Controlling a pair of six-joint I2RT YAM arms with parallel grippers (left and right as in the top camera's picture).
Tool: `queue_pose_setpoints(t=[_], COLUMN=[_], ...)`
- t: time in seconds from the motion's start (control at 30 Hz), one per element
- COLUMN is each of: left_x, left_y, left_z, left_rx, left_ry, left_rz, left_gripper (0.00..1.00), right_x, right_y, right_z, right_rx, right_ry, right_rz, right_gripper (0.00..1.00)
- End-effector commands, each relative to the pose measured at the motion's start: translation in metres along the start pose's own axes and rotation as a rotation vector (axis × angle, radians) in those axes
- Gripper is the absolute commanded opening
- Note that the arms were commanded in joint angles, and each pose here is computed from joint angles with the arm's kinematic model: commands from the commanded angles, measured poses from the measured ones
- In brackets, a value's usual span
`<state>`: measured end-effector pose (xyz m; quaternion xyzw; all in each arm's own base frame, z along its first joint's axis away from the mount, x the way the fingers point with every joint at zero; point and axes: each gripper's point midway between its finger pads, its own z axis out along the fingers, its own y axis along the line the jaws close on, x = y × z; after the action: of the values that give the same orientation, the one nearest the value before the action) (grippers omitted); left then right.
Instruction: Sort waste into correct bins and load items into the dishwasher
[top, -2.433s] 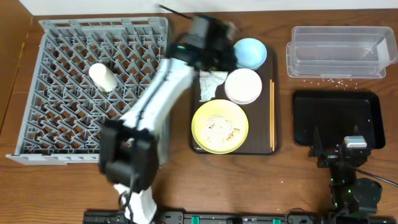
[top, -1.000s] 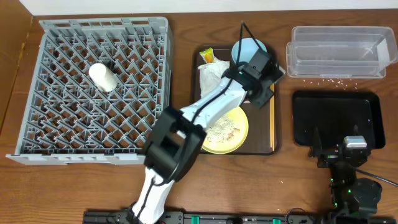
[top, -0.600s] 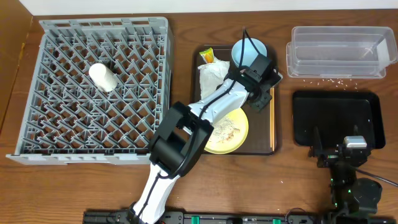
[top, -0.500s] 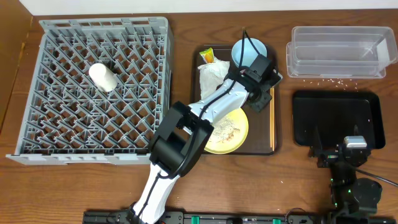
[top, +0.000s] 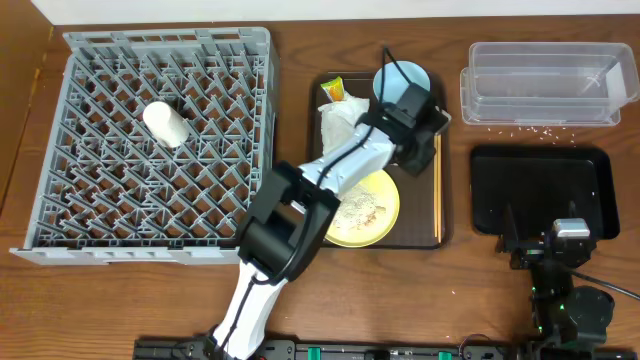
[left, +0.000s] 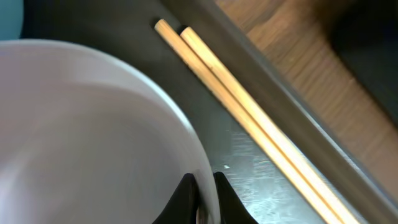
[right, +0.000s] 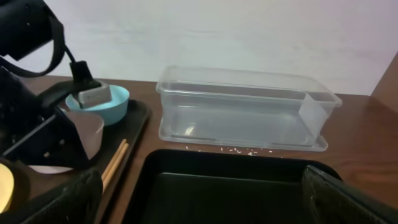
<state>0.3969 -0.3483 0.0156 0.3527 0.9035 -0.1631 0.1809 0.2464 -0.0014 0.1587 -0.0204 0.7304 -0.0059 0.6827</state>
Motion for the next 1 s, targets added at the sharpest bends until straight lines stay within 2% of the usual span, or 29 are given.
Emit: queue_pose_setpoints(t=[0.0, 0.2, 0.33, 0.63, 0.97], left_x=[0.032, 0.023, 0.017, 0.01, -0.01], left_y=[-0.019, -0.002, 0.013, 0.02, 0.023], left_z=[0.017, -0.01, -0.032, -0.051, -0.059], left_rx=[0.27, 0.492, 0.631, 0.751, 0.794], left_ry=[0.098, 0.079, 0.049, 0.031, 0.015], left_rz=[-0.174, -0.427, -0.526, -0.608, -0.734], left_gripper=[0.08, 0.08, 0.08, 0.08, 0.08], right_x=[0.0, 0.0, 0.0, 0.0, 0.0], right_y=[-0.001, -0.001, -0.001, -0.001, -0.001], right_z=[0.0, 0.0, 0.0, 0.0, 0.0], right_rx=[0.004, 0.005, 0.004, 0.004, 0.005], right_ry=[0.0, 0.0, 0.0, 0.0, 0.0], right_rz=[-0.014, -0.015, -0.014, -0.015, -0.014], right_gripper=[0.99, 0.99, 0.99, 0.99, 0.99])
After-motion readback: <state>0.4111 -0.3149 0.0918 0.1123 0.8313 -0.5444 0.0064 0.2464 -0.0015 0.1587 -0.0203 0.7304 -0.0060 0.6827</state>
